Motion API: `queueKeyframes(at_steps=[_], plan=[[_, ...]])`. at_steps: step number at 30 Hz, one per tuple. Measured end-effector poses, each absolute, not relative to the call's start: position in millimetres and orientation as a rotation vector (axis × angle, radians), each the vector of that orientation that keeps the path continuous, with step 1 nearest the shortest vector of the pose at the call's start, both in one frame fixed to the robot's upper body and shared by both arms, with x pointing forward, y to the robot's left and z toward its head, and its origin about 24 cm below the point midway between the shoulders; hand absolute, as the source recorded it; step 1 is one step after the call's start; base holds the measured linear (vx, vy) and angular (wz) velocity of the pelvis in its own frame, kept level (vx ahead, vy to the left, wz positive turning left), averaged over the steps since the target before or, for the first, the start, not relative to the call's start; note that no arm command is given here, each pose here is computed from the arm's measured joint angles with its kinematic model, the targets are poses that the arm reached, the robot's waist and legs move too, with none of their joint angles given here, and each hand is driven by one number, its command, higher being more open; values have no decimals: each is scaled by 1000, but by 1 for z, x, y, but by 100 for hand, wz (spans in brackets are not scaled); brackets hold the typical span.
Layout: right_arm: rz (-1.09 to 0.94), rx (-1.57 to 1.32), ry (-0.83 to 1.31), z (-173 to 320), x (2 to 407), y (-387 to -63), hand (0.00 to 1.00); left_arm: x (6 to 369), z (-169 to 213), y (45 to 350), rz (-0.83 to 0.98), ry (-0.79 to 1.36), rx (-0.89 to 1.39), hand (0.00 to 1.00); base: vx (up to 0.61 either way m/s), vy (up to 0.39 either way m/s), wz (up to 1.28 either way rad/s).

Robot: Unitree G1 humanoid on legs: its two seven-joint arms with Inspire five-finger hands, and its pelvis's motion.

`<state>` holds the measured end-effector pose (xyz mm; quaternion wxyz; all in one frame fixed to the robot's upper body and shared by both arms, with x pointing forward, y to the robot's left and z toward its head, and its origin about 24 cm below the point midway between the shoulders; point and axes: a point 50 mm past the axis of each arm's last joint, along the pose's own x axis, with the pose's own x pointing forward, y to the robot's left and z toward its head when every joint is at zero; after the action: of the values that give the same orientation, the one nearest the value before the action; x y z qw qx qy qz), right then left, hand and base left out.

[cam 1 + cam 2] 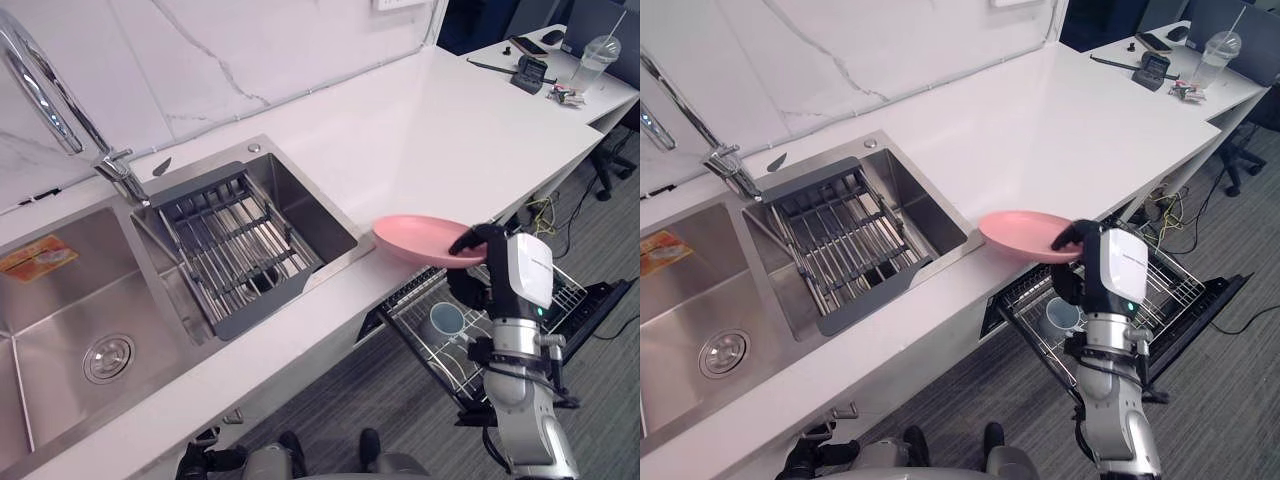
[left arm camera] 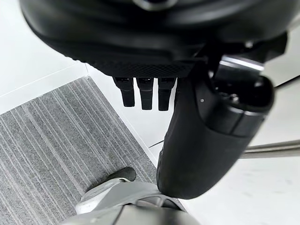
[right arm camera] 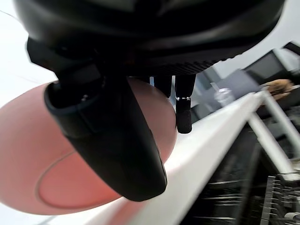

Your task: Walk over to the sink, pick up the cup, carry it to the dishwasher, place the cup inside the dishwasher, then close the dishwasher door

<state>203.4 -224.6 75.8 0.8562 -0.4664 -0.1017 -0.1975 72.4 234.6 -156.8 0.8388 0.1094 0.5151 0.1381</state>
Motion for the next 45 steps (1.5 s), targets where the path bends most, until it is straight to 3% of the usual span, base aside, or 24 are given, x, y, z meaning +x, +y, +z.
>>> queueKeyframes(at_steps=[9,19,24,37,45], plan=[[-539,-1004,-60,57,180,-255,30,57,-161,231,246,1135,281,90,-57,31,-11],[-874,-1060,167,47,148,-327,30,49,-164,219,197,1155,286,90,-45,44,-5],[-1005,-1036,138,66,158,-357,30,56,-165,204,132,1136,273,90,15,-1,-4],[-1070,-765,-15,96,193,-361,30,96,-155,195,171,986,213,90,-12,-28,-9],[-944,-729,-87,110,221,-347,30,100,-152,198,227,949,152,90,35,-8,-2]])
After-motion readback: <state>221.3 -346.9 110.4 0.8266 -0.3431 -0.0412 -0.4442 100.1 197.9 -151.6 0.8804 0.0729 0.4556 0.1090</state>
